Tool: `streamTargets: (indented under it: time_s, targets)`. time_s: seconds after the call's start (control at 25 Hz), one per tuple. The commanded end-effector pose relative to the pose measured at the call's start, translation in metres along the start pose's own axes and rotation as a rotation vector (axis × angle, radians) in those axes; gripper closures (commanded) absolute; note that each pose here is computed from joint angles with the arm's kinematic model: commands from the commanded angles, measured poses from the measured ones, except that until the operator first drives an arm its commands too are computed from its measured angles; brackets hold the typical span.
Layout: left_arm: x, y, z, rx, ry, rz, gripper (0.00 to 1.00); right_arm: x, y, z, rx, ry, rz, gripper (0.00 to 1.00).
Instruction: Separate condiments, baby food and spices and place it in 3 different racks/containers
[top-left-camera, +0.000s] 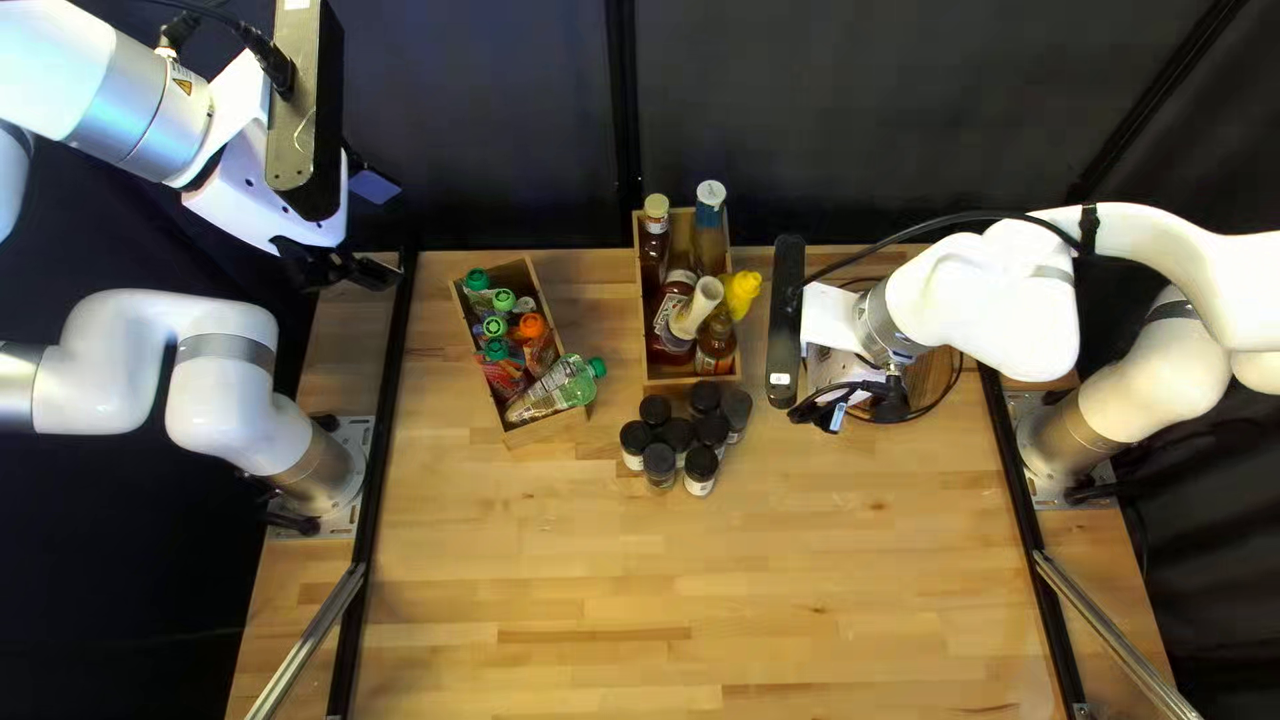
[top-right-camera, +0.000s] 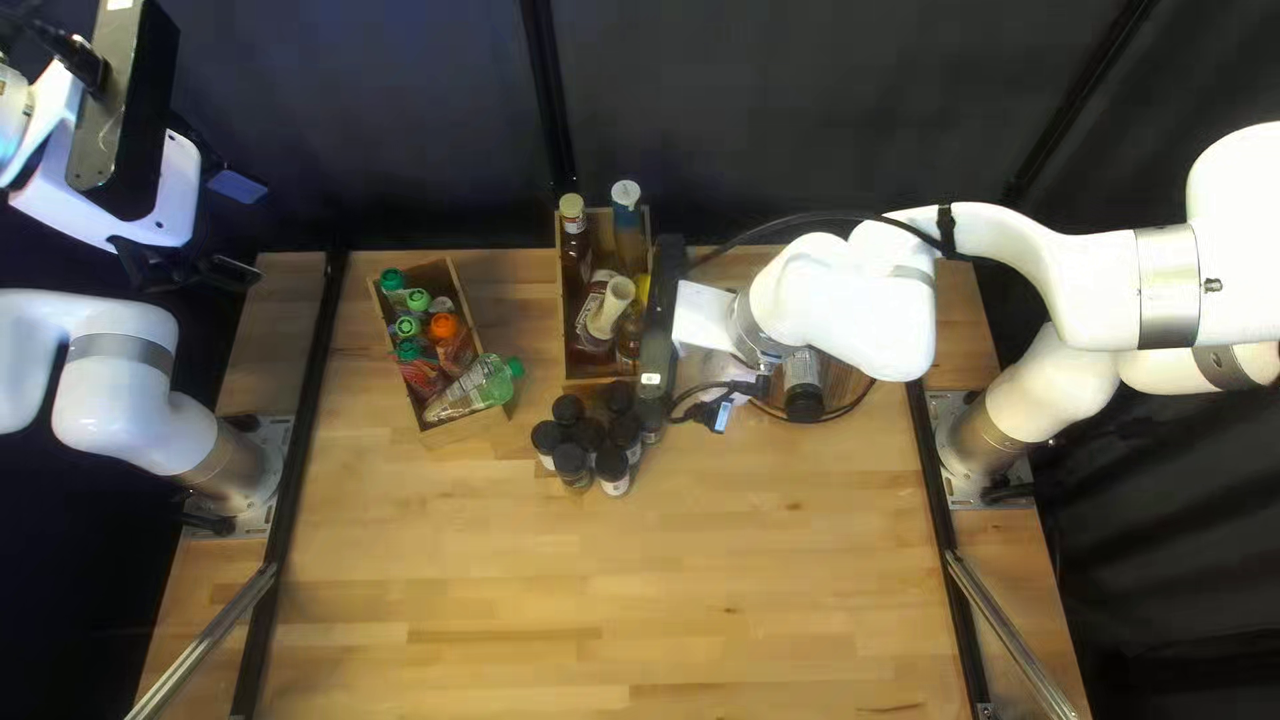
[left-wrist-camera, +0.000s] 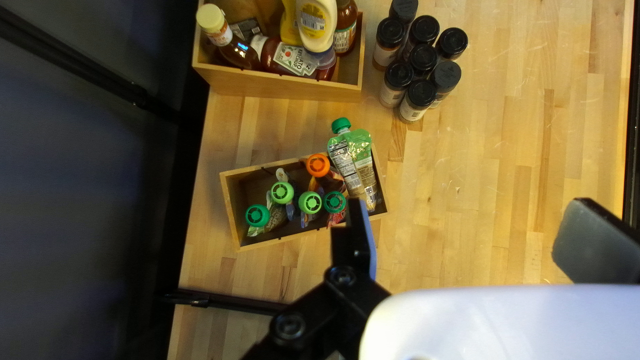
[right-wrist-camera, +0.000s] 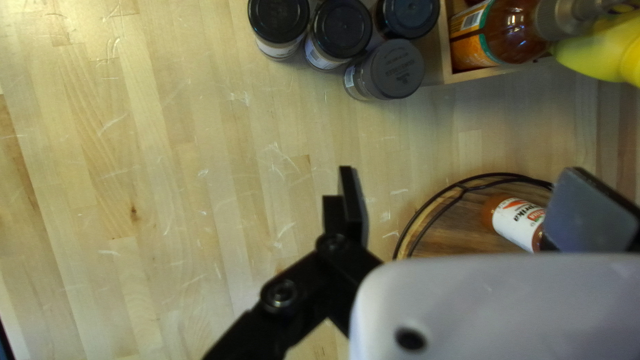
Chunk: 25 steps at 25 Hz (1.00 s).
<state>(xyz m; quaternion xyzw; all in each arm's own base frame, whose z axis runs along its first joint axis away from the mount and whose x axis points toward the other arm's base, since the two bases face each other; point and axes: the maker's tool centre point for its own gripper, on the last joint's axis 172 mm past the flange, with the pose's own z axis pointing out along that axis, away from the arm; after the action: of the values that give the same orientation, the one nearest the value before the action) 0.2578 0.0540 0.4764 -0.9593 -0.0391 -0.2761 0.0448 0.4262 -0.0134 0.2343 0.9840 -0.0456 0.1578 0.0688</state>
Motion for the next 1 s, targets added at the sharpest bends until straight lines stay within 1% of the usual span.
streamTargets:
  time_s: [0.04, 0.2, 0.32, 0.48, 0.6, 0.64, 0.76, 0.88, 1.0]
  targets:
    - [0.0, 0.0, 0.0, 0.0, 0.0, 0.0, 0.0, 0.016, -0.003, -0.02, 0.032, 0.014, -0.036, 0.0]
    - [0.0, 0.0, 0.0, 0.0, 0.0, 0.0, 0.0, 0.032, -0.006, -0.022, 0.048, 0.011, -0.092, 0.0]
    - [0.0, 0.0, 0.0, 0.0, 0.0, 0.0, 0.0, 0.037, -0.008, -0.012, 0.061, 0.005, -0.195, 0.0]
    - [0.0, 0.0, 0.0, 0.0, 0.0, 0.0, 0.0, 0.022, -0.006, 0.005, 0.043, -0.003, -0.31, 0.0]
    - [0.0, 0.0, 0.0, 0.0, 0.0, 0.0, 0.0, 0.008, -0.004, 0.022, 0.006, -0.021, -0.354, 0.0]
    - [0.0, 0.0, 0.0, 0.0, 0.0, 0.0, 0.0, 0.002, -0.001, 0.031, -0.017, -0.04, -0.36, 0.0]
    - [0.0, 0.0, 0.0, 0.0, 0.0, 0.0, 0.0, -0.007, 0.008, 0.045, -0.042, -0.087, -0.363, 0.0]
    - [0.0, 0.0, 0.0, 0.0, 0.0, 0.0, 0.0, -0.011, 0.018, 0.059, -0.051, -0.133, -0.354, 0.0]
    - [0.0, 0.0, 0.0, 0.0, 0.0, 0.0, 0.0, -0.012, 0.022, 0.074, -0.033, -0.178, -0.36, 0.0]
